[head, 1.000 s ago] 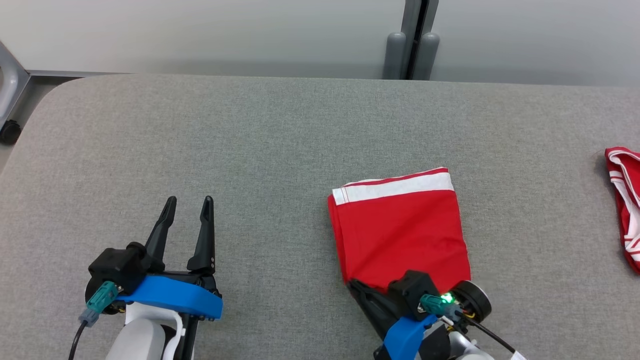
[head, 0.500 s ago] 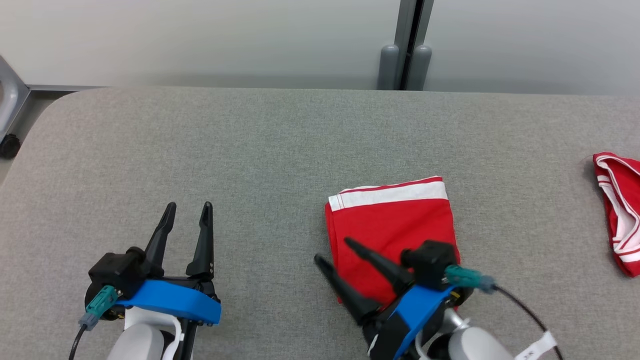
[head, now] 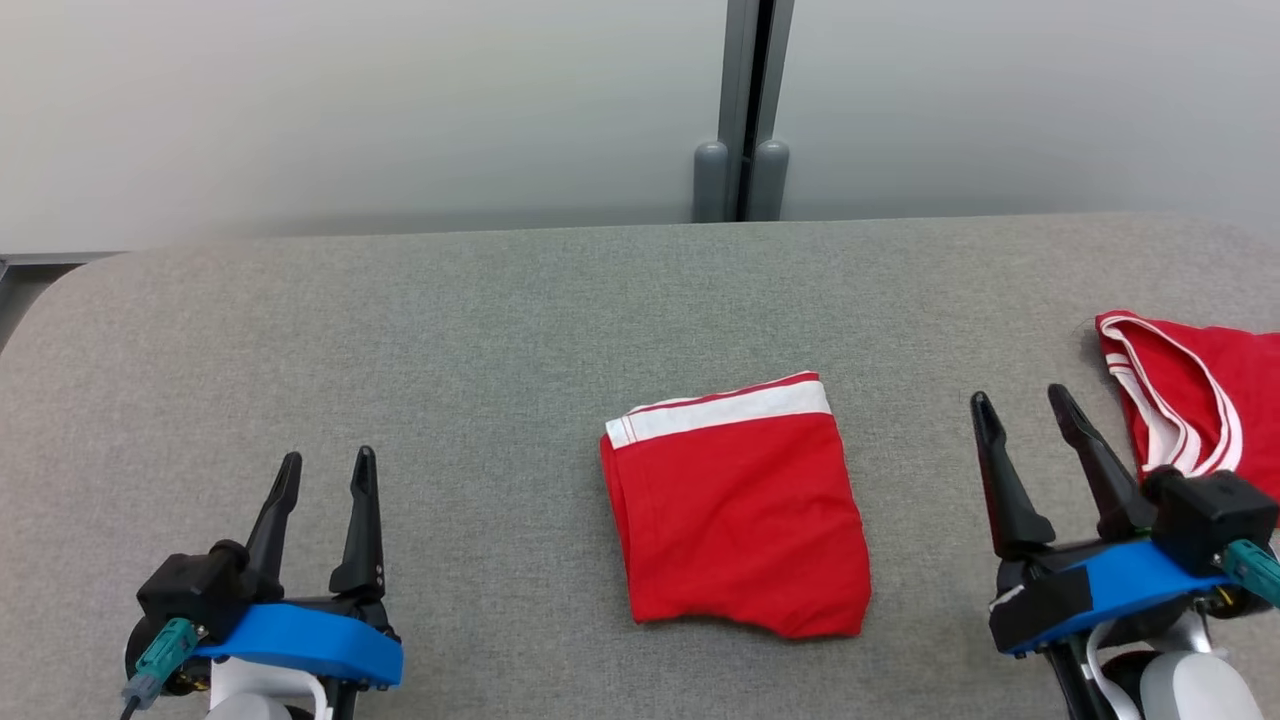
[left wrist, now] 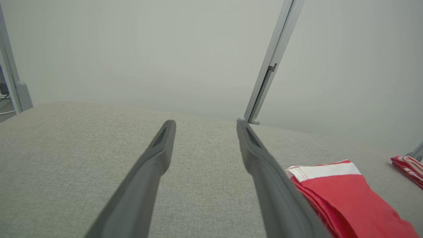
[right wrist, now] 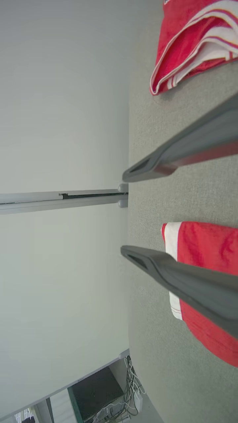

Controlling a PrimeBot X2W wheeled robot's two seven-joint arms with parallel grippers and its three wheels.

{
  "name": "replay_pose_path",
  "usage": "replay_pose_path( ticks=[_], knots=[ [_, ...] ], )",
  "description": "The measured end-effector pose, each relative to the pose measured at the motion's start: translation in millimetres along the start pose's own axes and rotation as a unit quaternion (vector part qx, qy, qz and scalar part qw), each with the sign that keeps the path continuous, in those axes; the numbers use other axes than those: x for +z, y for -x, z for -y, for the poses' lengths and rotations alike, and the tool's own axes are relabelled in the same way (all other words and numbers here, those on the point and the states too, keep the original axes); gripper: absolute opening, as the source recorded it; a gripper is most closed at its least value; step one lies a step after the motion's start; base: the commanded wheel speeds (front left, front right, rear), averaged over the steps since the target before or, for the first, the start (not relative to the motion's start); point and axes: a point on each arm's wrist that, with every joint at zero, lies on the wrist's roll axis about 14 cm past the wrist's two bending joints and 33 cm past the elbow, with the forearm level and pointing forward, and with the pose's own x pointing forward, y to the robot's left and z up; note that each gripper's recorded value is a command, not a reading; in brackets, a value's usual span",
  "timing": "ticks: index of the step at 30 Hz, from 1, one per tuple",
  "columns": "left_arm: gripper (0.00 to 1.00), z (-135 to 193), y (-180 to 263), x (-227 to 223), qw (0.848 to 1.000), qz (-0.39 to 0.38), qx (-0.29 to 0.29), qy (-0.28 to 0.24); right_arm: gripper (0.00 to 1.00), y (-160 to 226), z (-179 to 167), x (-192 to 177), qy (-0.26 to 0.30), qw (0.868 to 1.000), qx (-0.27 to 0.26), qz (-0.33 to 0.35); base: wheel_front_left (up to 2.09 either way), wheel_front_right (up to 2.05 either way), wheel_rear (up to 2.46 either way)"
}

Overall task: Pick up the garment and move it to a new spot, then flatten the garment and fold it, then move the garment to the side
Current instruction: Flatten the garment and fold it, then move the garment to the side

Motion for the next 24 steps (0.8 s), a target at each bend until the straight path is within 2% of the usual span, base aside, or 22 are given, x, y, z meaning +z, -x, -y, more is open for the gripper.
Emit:
replay_pose_path(
  ticks=[4,13,24],
  knots=[
    [1.0,-2.6,3.8,-1.8,1.0,-0.005,0.0,-0.013,1.0,15.0,24.4,-9.2,0.008,0.999,-0.035,-0.014,0.0,0.0,0.0],
    [1.0,-0.3,11.3,-2.7,0.999,-0.01,-0.003,-0.039,1.0,40.1,42.3,-17.0,0.017,0.998,-0.052,-0.026,0.0,0.0,0.0],
    [1.0,-2.3,13.6,-5.3,0.999,-0.015,0.003,-0.047,1.0,43.7,40.6,-22.6,0.024,0.998,-0.042,-0.026,0.0,0.0,0.0]
  ],
)
